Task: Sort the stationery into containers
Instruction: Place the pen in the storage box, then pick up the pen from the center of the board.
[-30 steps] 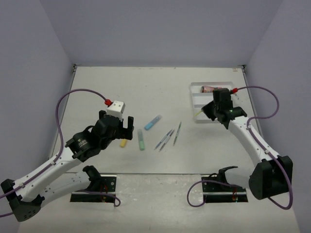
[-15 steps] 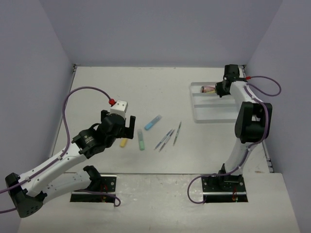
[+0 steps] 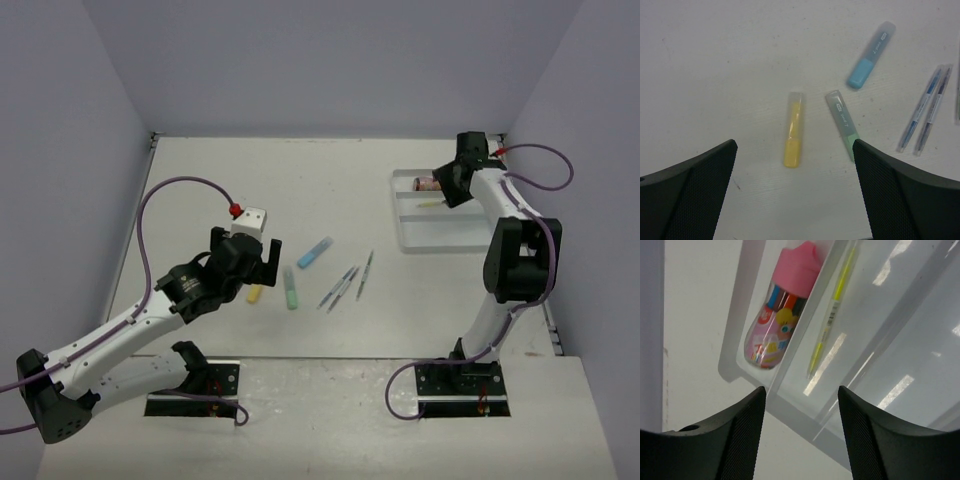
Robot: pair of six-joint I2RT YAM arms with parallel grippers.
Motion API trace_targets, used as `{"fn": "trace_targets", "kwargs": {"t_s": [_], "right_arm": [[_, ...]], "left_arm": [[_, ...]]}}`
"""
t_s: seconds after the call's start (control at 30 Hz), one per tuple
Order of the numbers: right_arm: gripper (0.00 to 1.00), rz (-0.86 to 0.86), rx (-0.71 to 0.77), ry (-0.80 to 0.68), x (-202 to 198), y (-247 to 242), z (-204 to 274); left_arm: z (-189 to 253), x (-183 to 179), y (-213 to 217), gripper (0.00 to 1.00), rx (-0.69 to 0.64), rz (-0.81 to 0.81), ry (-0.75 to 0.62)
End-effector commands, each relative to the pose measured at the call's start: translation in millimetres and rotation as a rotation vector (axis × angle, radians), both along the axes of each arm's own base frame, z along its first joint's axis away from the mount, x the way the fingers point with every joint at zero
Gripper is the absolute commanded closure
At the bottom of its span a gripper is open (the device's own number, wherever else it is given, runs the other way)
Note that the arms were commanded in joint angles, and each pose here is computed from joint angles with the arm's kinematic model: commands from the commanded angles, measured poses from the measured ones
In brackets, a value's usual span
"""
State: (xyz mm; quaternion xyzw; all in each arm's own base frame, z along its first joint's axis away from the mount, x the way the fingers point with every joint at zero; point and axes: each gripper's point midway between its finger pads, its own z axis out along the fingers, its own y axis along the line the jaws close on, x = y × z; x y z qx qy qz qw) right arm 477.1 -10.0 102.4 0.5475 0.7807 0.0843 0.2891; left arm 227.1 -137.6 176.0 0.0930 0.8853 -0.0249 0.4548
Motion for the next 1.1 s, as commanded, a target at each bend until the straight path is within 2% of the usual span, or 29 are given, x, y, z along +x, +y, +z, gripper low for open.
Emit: {"fn": "trace_targets", "kwargs": {"t_s": [0.0,0.03,0.07,0.13,0.2,0.3,0.53,0.93,1.07], "right_arm": [[0.39,0.385,-0.27,-0.133,-23.9,85.3,85.2],[0.4,0.514,-0.349,-0.1,-50.1,119.0,85.9],[0.4,0.523,-0.39,-0.05,-61.8,115.7,76.2],[0.49,0.689,-0.357,0.0,-107.6,166.4,46.1],[0.62,0.782,-0.286,0.017,-133.9,194.1,23.9],[0.63,0.859,-0.274,0.084,-167.2,222.2,-10.8],[0.62,0.877,-0.335,0.216,-193.6,228.8,-48.0],[0.65,0.856,-0.319,0.289,-209.4,220.0,-81.2],[0.69,0.851,-0.323,0.317,-211.5,216.6,-91.3]], "left_arm": [[11.0,4.5,7.4,0.0,-0.019,0.046,-0.043],[12.5,4.6,8.2,0.0,-0.025,0.049,-0.048],[13.5,4.6,8.1,0.0,-0.029,0.048,-0.05],[12.9,3.6,6.3,0.0,-0.038,0.038,-0.048],[12.5,3.6,5.1,0.0,-0.04,0.031,-0.045],[11.5,2.9,2.7,0.0,-0.04,0.016,-0.04],[13.0,1.7,-0.9,0.0,-0.052,-0.008,-0.041],[13.3,0.8,-4.5,0.0,-0.06,-0.03,-0.039],[12.8,0.7,-5.4,0.0,-0.06,-0.034,-0.037]]}}
